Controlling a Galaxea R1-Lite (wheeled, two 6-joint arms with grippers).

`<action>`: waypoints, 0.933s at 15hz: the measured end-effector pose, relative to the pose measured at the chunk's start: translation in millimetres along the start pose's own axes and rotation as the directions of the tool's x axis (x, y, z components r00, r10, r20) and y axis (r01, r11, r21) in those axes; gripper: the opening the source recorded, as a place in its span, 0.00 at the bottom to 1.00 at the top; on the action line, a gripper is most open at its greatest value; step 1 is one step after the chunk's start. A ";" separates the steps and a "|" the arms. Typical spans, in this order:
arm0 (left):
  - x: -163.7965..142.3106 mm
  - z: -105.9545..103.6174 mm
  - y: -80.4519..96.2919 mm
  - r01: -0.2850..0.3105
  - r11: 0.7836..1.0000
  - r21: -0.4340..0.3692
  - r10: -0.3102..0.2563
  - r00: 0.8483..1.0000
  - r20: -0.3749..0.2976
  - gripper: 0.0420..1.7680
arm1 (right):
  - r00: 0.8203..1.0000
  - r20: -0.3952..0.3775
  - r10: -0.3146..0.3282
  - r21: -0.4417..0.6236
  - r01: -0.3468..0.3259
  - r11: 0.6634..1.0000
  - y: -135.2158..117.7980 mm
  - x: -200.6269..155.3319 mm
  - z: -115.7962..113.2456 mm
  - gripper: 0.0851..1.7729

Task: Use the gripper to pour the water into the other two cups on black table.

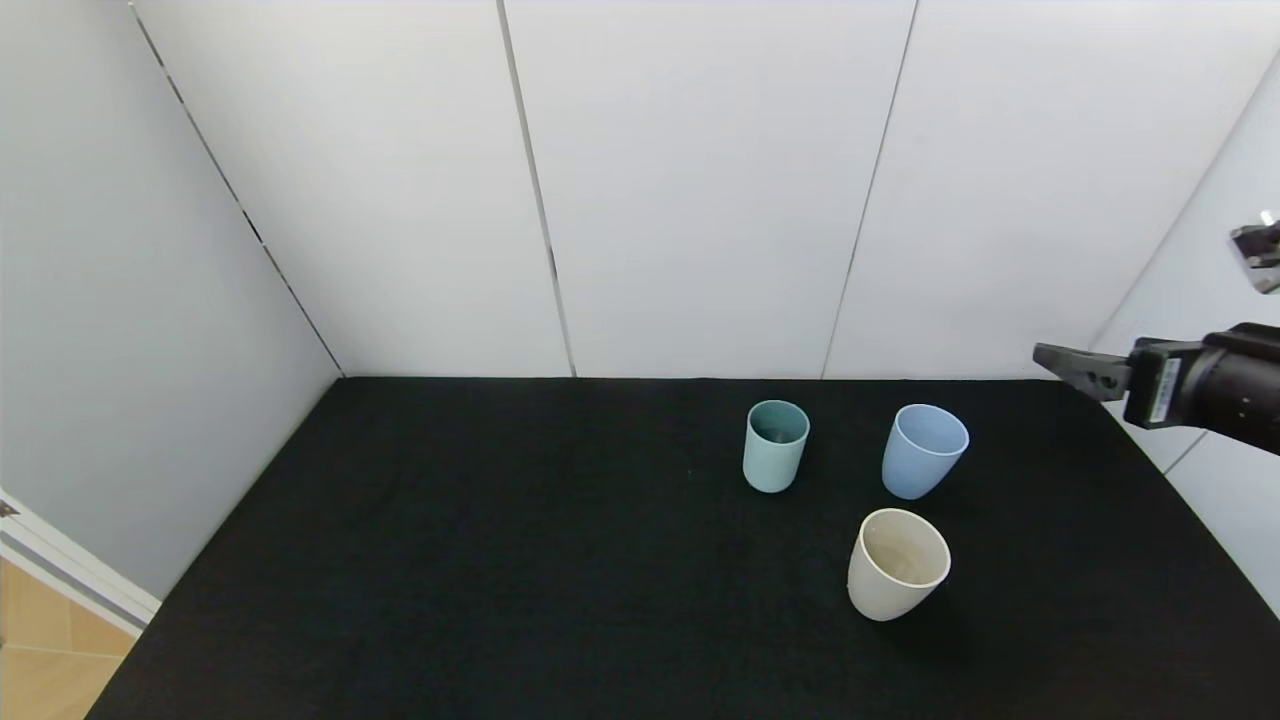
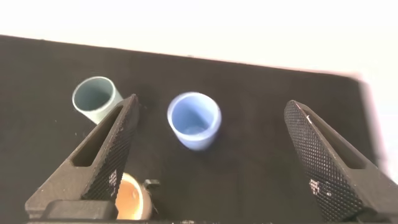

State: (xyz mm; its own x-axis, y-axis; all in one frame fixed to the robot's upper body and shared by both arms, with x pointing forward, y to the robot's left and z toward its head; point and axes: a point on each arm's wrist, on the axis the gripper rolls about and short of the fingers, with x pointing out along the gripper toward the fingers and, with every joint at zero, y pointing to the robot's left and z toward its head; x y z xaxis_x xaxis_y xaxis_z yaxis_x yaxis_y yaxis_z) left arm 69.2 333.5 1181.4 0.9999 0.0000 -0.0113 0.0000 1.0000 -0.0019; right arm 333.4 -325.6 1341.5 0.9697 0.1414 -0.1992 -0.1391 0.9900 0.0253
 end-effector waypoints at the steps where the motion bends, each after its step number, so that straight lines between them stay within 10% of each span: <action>1: 0.0 0.0 0.0 0.000 1.000 0.000 0.000 1.000 0.000 0.97 | 1.000 0.007 -0.026 -0.007 0.026 1.000 0.7 -16.8 -1.2 0.96; 14: 0.0 0.0 0.0 0.000 1.000 0.001 0.000 1.000 -0.001 0.97 | 0.993 0.020 -0.119 -0.031 0.120 0.992 17.5 -191.2 -80.5 0.96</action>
State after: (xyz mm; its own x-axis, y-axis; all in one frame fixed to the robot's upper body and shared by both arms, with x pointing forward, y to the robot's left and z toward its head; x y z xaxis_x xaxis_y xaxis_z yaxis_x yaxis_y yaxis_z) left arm 69.2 333.5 1181.4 0.9999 0.0000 -0.0121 0.0000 1.0000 -0.0013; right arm 129.4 -335.6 1301.2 0.9832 0.0224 -0.1813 -0.0282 0.9992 -0.0295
